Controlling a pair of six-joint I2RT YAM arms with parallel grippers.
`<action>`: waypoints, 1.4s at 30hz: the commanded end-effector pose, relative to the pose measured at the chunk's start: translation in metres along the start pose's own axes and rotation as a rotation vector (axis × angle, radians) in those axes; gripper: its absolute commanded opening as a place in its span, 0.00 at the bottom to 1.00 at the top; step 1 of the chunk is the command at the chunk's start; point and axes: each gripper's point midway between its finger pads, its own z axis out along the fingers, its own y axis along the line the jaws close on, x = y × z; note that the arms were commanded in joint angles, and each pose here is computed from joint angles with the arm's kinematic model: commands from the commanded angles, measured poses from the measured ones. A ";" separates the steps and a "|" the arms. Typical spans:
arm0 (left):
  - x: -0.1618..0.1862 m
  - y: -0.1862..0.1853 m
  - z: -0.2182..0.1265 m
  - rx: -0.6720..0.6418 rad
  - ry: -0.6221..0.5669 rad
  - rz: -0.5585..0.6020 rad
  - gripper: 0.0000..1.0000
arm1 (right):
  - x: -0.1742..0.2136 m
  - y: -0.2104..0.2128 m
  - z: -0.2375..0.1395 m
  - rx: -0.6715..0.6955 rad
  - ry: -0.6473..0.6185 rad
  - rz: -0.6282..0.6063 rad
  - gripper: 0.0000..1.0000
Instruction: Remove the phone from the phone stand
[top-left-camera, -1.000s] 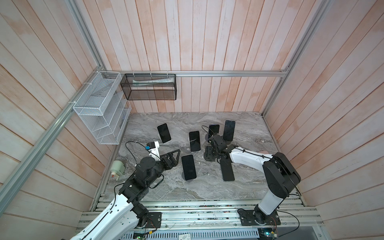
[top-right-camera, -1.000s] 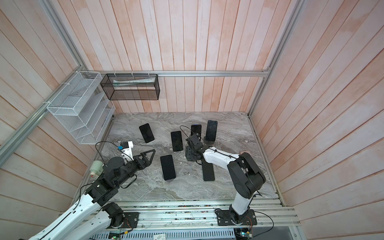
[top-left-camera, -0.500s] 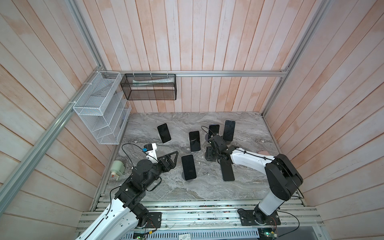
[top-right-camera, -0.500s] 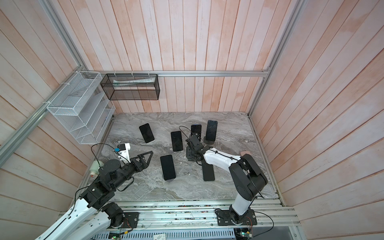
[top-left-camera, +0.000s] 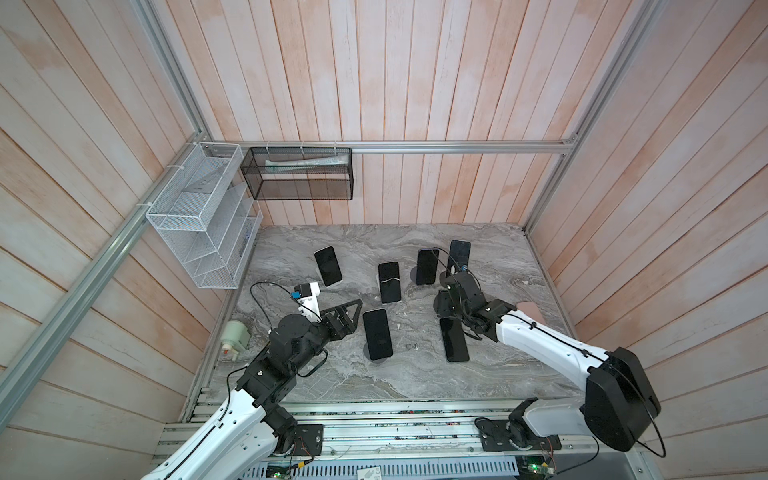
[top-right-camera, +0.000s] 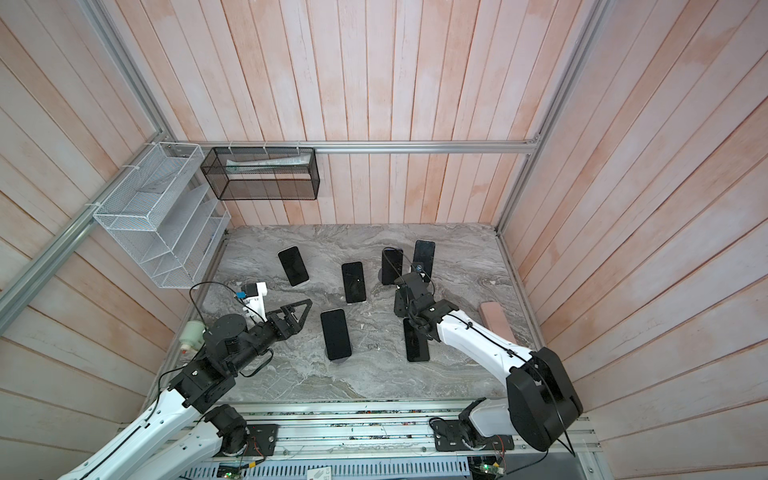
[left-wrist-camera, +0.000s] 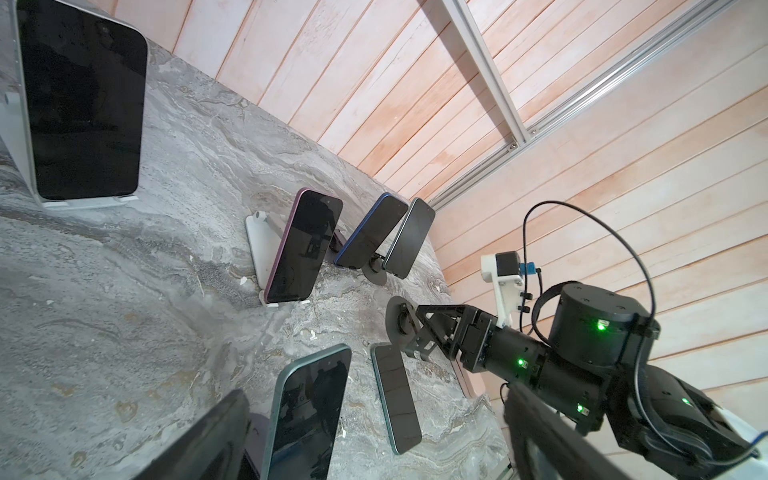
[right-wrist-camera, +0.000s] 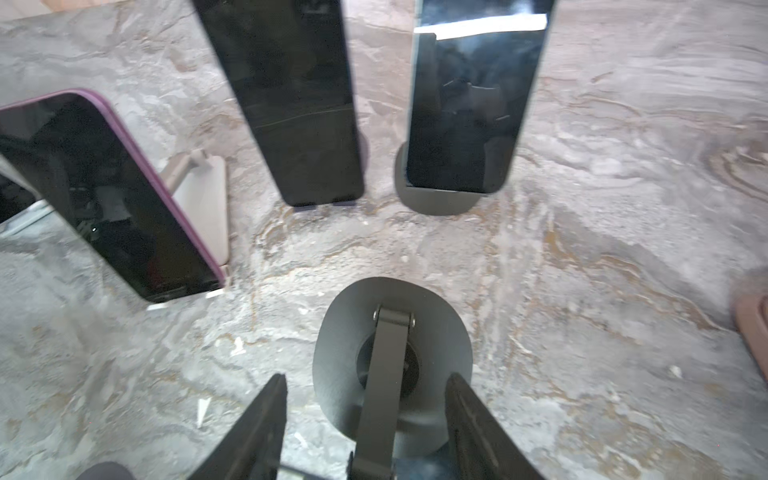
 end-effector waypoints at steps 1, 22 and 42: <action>-0.002 -0.011 0.000 0.054 -0.001 0.041 0.97 | -0.014 -0.035 -0.009 0.050 -0.048 0.034 0.57; -0.014 -0.017 -0.014 0.025 -0.012 0.100 0.97 | -0.080 -0.162 0.027 0.140 -0.163 0.282 0.56; -0.001 -0.010 -0.020 -0.003 0.050 0.022 0.97 | -0.104 -0.171 0.167 0.061 0.124 0.238 0.61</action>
